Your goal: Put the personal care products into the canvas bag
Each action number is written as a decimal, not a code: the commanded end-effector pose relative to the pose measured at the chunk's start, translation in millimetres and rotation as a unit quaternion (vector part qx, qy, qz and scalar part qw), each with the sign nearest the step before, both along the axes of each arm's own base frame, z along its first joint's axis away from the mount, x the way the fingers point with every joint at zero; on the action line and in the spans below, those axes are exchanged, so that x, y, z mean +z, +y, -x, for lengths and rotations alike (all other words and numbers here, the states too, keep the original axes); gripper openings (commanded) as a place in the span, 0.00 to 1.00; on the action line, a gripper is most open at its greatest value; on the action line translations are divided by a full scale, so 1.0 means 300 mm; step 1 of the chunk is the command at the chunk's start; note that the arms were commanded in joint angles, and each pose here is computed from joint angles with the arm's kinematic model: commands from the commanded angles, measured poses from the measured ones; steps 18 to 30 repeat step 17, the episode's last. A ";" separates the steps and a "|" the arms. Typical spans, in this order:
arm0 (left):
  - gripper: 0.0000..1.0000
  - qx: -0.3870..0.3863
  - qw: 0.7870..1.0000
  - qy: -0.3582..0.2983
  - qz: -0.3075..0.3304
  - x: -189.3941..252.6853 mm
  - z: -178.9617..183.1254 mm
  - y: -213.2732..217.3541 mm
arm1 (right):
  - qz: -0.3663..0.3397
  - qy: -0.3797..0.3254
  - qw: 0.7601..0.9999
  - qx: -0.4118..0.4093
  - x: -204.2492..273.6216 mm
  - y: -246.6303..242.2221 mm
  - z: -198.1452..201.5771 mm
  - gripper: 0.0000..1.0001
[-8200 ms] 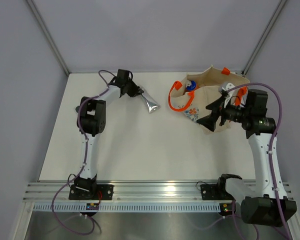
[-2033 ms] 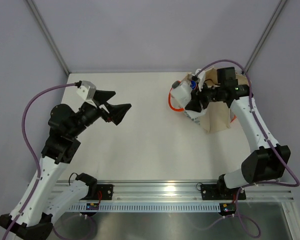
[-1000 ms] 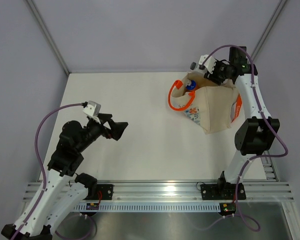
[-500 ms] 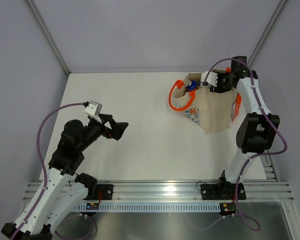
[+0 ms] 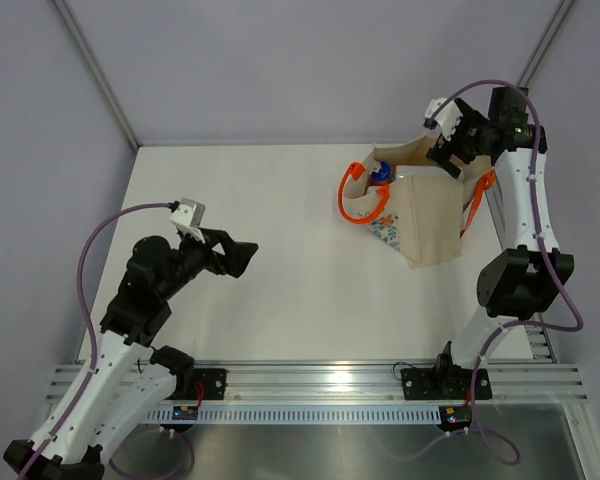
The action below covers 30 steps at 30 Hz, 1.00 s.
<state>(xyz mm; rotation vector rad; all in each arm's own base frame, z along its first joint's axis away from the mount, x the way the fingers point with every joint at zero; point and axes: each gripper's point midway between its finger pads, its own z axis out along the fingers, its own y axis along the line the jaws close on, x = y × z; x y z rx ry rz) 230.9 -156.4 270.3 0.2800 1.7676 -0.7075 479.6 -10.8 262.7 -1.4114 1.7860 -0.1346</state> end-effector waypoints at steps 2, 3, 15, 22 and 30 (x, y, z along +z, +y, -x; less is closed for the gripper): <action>0.99 0.020 1.000 0.000 0.018 0.033 -0.016 0.010 | -0.204 -0.055 0.970 -0.118 0.417 0.090 0.112 1.00; 0.99 0.023 1.000 -0.001 0.019 0.037 -0.014 0.014 | -0.232 -0.048 0.961 -0.141 0.438 0.096 0.132 0.99; 0.99 0.068 0.998 0.002 0.004 0.002 0.023 0.089 | -0.474 -0.009 0.823 -0.313 0.304 0.169 0.609 1.00; 0.99 0.071 0.997 0.002 0.002 -0.003 0.023 0.094 | -0.463 -0.037 0.827 -0.317 0.288 0.150 0.657 1.00; 0.99 0.071 0.997 0.002 0.002 -0.003 0.023 0.094 | -0.463 -0.037 0.827 -0.317 0.288 0.150 0.657 1.00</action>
